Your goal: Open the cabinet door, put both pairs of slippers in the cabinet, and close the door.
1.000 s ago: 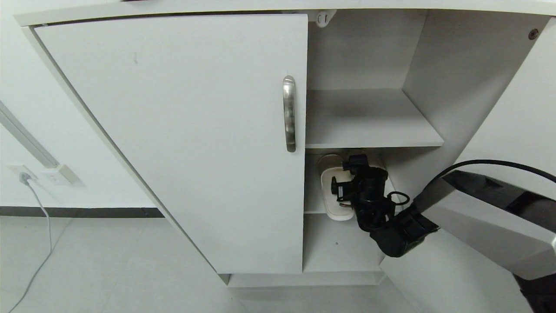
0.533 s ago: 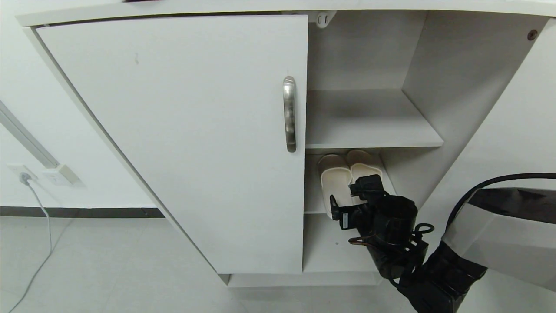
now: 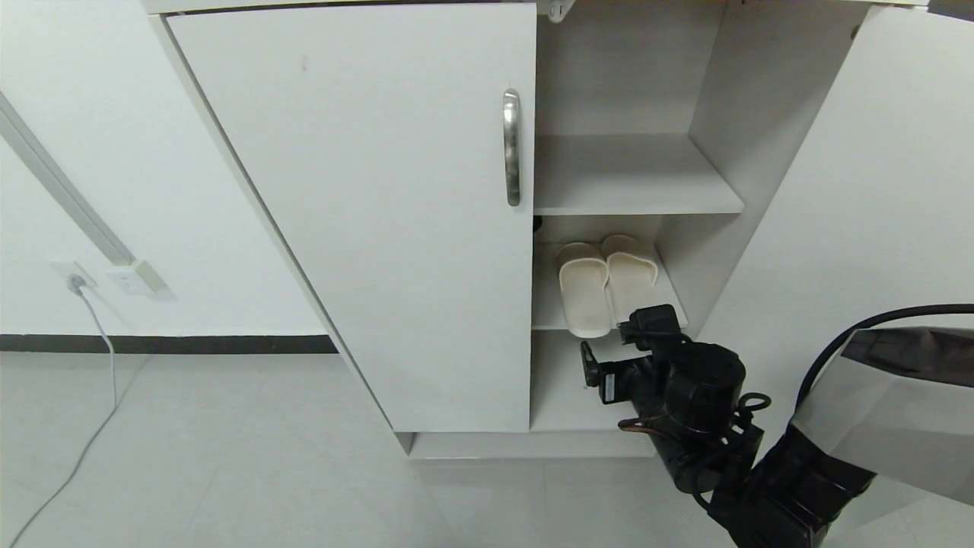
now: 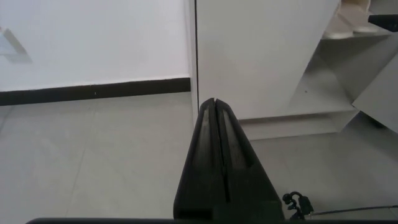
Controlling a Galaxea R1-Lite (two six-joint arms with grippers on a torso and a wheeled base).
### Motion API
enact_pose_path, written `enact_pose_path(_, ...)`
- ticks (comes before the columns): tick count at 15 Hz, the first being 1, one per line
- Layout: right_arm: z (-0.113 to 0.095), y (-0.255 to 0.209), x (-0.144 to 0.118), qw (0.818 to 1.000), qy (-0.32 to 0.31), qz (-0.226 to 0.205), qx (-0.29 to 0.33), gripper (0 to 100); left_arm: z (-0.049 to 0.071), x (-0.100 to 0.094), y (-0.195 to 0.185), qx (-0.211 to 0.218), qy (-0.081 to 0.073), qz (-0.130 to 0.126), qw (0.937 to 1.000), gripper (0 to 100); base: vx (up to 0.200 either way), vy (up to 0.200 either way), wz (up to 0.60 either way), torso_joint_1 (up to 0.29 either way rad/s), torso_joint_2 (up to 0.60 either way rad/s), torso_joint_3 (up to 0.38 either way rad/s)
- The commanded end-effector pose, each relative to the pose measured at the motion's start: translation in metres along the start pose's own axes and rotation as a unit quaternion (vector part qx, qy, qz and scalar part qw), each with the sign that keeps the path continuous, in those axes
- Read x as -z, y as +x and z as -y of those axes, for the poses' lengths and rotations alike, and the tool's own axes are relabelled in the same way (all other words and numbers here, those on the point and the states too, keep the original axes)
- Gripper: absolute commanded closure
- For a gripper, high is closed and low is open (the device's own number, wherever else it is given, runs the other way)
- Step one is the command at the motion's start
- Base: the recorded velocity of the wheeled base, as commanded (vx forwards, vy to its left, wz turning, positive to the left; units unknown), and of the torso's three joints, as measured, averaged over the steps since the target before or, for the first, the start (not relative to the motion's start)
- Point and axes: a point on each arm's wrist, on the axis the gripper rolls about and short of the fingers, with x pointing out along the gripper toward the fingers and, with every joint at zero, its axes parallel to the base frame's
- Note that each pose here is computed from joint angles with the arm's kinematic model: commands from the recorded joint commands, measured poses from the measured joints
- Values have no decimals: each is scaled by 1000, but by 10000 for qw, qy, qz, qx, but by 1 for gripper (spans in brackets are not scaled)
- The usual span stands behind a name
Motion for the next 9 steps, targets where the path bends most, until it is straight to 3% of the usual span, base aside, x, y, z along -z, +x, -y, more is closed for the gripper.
enact_pose_path(1, 0, 0, -1, 10000, 8, 18, -3, 0, 0, 0, 0, 2, -3, -6, 10000, 100, 0, 0, 0, 0, 0, 0)
enact_pose_path(9, 0, -1, 1, 10000, -13, -15, -5, 0, 0, 0, 0, 2, 5, -6, 10000, 100, 0, 0, 0, 0, 0, 15)
